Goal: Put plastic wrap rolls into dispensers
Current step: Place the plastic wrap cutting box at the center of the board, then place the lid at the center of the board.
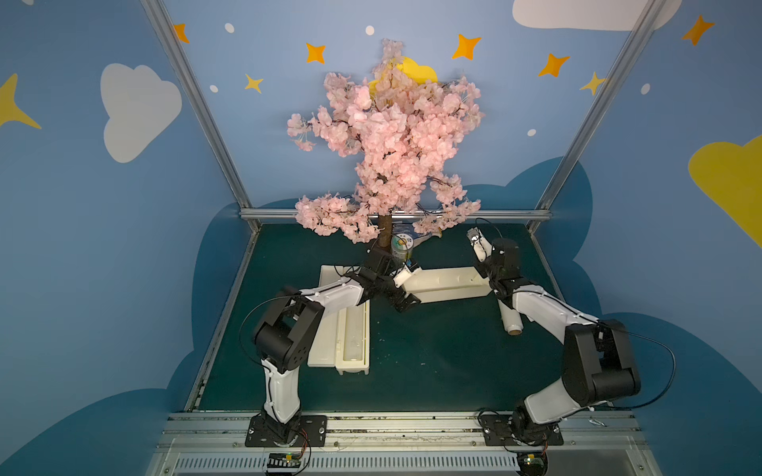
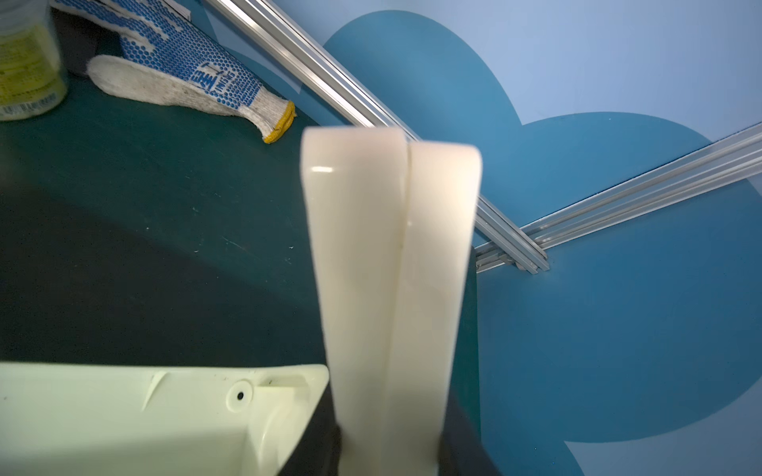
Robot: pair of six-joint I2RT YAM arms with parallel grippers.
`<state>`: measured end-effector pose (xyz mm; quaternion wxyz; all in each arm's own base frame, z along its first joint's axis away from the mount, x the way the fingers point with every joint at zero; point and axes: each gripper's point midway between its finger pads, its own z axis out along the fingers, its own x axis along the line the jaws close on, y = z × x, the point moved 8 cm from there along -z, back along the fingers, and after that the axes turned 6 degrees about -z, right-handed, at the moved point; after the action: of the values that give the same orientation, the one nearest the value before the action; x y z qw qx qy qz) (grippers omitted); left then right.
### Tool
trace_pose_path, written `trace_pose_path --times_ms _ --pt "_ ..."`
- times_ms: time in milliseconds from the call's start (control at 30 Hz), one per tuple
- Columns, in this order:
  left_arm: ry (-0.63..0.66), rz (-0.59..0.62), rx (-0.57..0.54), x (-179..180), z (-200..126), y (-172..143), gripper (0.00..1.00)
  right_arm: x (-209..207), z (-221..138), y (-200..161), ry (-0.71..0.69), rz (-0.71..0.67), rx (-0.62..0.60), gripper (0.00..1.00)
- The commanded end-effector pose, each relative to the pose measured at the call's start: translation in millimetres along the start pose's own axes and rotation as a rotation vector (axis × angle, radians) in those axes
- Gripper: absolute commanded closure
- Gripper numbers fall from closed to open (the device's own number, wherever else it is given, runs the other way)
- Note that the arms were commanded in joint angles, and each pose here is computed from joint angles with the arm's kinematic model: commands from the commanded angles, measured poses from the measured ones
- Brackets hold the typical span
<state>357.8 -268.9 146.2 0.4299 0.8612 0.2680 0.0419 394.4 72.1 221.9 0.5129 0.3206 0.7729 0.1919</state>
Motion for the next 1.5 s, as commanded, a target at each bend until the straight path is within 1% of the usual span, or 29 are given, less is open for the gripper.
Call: trace_pose_path --times_ms 0,133,233,300,433,533,600,667,800,933,1067,1133,1167,1200,1233,1300,1400,1467 --pt "0.06 -0.007 0.068 5.7 -8.4 -8.4 0.0 2.7 -8.4 4.1 0.03 0.045 -0.024 0.98" --pt "0.064 0.005 0.061 6.7 -18.5 -5.2 0.0 3.4 -19.5 9.2 0.037 0.033 -0.041 0.98" --pt "0.087 -0.017 0.052 8.4 -32.9 3.2 0.0 10.0 -35.7 20.2 0.046 -0.034 -0.053 0.98" --pt "0.11 -0.068 0.008 10.7 -52.1 15.4 0.0 18.9 -53.7 30.7 0.069 -0.084 -0.096 0.98" --pt "0.199 -0.21 -0.102 22.7 -104.0 38.6 0.0 52.9 -99.7 49.1 0.234 -0.252 -0.243 0.97" --pt "0.227 -0.295 -0.166 33.7 -135.9 43.4 0.0 74.1 -123.8 57.6 0.247 -0.34 -0.332 0.96" --pt "0.24 -0.331 -0.195 39.6 -153.4 43.3 0.0 85.5 -136.0 60.8 0.28 -0.366 -0.381 0.96" --pt "0.251 -0.363 -0.205 43.1 -166.5 41.6 0.0 97.1 -146.6 63.2 0.331 -0.363 -0.406 0.95" --pt "0.278 -0.379 -0.218 45.5 -185.9 35.9 0.0 131.6 -165.8 65.5 0.422 -0.397 -0.425 0.94" --pt "0.274 -0.348 -0.234 42.6 -192.7 33.1 0.0 170.2 -172.5 61.1 0.489 -0.473 -0.421 0.94" --pt "0.279 -0.345 -0.219 43.1 -192.4 29.7 0.0 203.6 -172.5 51.1 0.518 -0.596 -0.322 0.94" --pt "0.282 -0.342 -0.216 43.0 -191.8 27.8 0.0 217.0 -169.9 46.7 0.485 -0.642 -0.254 0.92" --pt "0.283 -0.341 -0.218 42.7 -191.8 27.1 0.0 223.8 -168.6 44.7 0.476 -0.667 -0.241 0.92" --pt "0.283 -0.338 -0.22 42.7 -191.2 26.4 0.0 231.8 -166.4 40.5 0.478 -0.702 -0.226 0.89" --pt "0.283 -0.337 -0.221 42.7 -191.3 26.3 0.0 240.1 -166.9 37.0 0.486 -0.737 -0.213 0.84" --pt "0.282 -0.337 -0.222 42.9 -191.4 27.1 0.0 250.4 -170.2 37.2 0.503 -0.764 -0.187 0.68" --pt "0.287 -0.333 -0.224 44.4 -191.3 27.6 0.0 259.1 -180.5 37.5 0.592 -0.755 -0.151 0.5" --pt "0.29 -0.33 -0.224 45.1 -191.3 28.3 0.0 261.9 -186.3 37.7 0.644 -0.737 -0.135 0.29"
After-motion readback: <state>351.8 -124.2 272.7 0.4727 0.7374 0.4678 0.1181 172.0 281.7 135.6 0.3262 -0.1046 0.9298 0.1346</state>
